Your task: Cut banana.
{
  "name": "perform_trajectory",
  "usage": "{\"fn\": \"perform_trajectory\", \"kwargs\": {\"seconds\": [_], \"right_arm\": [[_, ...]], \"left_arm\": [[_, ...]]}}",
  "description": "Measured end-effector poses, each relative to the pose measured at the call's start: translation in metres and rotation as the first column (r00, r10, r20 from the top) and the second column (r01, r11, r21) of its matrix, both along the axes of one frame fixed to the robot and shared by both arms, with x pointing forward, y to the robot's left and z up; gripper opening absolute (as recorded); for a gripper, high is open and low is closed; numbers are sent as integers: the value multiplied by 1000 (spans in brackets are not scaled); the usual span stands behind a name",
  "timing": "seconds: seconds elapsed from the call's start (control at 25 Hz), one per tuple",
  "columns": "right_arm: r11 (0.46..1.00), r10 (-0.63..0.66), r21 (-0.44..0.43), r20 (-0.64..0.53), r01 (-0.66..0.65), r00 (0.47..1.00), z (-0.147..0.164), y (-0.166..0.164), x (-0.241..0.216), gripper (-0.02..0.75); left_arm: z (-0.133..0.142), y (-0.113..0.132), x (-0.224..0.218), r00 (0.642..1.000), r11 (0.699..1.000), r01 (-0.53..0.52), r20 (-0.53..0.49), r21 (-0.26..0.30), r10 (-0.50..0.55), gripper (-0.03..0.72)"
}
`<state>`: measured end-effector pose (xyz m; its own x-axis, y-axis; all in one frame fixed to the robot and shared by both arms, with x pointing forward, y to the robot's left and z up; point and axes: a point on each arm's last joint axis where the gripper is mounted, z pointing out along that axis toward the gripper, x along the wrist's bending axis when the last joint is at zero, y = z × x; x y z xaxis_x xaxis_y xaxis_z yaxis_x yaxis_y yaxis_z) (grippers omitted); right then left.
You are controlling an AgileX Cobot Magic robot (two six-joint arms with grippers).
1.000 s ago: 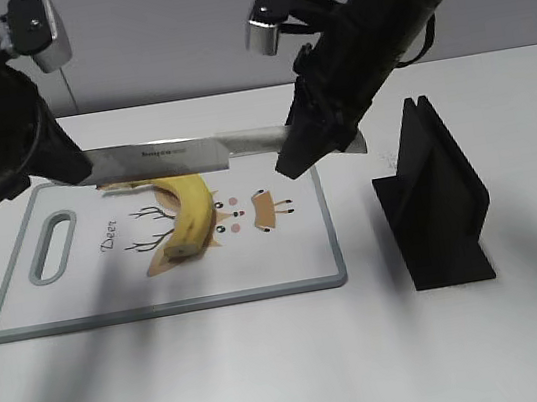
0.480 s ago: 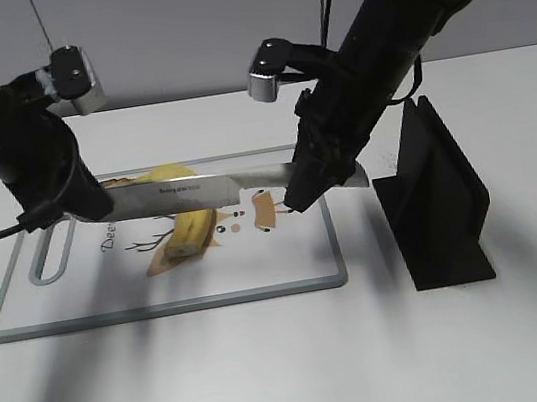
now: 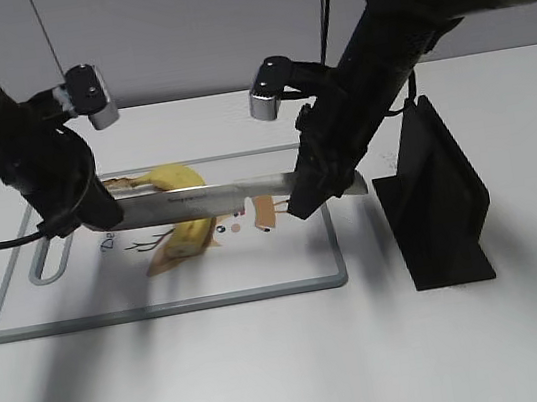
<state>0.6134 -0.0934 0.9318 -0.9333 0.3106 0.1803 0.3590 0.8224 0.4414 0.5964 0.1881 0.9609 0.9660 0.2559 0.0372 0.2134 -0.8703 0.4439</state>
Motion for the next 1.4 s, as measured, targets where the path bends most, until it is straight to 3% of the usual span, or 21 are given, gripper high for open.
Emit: {"fn": "perform_trajectory", "kwargs": {"seconds": [0.32,1.4], "right_arm": [[1000,1,-22,5,-1,1000,-9,-1,2,217],[1000,3,-31,34,-2,999,-10,-1,5,219]], "left_arm": [[-15,-3,3,999,1000,-9,-32,-2,9,57],[-18,-4,4,999,1000,-16,-34,-4,16,57]]}}
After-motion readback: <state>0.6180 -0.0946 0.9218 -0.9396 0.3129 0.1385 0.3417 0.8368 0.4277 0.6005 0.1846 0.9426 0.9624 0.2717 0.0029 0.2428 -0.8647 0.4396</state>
